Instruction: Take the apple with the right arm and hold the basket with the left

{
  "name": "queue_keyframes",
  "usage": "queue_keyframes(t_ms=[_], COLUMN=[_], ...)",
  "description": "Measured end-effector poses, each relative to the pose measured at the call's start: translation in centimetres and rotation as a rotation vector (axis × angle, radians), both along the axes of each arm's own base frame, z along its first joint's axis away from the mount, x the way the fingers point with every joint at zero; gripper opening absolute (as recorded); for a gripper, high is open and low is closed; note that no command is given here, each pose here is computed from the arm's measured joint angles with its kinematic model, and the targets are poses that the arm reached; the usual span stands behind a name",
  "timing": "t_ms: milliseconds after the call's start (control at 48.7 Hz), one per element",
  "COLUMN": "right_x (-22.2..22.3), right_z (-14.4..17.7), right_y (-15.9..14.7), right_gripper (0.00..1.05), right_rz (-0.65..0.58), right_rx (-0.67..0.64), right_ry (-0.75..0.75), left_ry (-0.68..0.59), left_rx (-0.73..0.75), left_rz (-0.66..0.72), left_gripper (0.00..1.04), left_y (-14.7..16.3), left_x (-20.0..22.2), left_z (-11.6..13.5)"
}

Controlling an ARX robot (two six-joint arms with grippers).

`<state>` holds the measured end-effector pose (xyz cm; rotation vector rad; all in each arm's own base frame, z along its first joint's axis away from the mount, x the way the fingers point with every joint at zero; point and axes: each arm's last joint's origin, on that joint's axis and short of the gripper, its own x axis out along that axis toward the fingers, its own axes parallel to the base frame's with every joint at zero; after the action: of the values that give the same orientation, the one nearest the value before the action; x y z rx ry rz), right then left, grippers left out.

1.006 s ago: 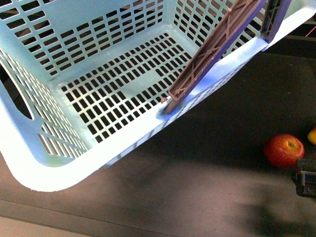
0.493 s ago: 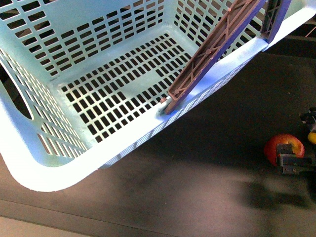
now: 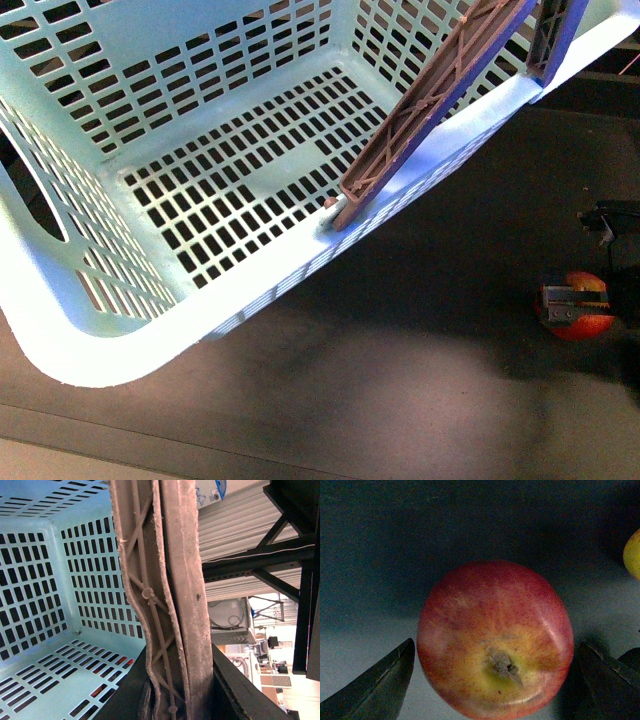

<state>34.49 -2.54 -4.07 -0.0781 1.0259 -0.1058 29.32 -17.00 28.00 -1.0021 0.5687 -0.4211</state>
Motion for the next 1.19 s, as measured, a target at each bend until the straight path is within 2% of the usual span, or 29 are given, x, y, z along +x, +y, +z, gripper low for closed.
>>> queue_keyframes(t_ms=[411,452,575,739,945,1068,1191], right_x=[0.9,0.9,0.9,-0.1,-1.7,-2.4,-3.0], right_z=[-1.6,-1.6,-1.6,-1.0,4.1,10.4,19.0], right_y=[-0.4,-0.4,-0.3,-0.3,-0.4,-0.6,-0.3], right_gripper=[0.96,0.94,0.8,0.79,0.79,0.79,0.79], right_rz=[-0.028,-0.032,-0.034,-0.038,-0.051,-0.075,-0.087], right_rx=[0.01,0.012,0.014,0.013,0.053,0.104,0.145], right_ry=[0.019,0.018,0.014,0.002,-0.134,-0.306,-0.562], left_ry=[0.0,0.0,0.0,-0.001,0.0,-0.001,-0.001], left_rx=[0.0,0.0,0.0,0.0,0.0,0.0,0.0], left_rz=[0.0,0.0,0.0,0.0,0.0,0.0,0.0], left_gripper=[0.21,0.21,0.21,0.21,0.21,0.21,0.21], left_y=[0.0,0.0,0.0,0.0,0.0,0.0,0.0], left_x=[0.0,0.0,0.0,0.0,0.0,0.0,0.0], left_z=[0.0,0.0,0.0,0.0,0.0,0.0,0.0])
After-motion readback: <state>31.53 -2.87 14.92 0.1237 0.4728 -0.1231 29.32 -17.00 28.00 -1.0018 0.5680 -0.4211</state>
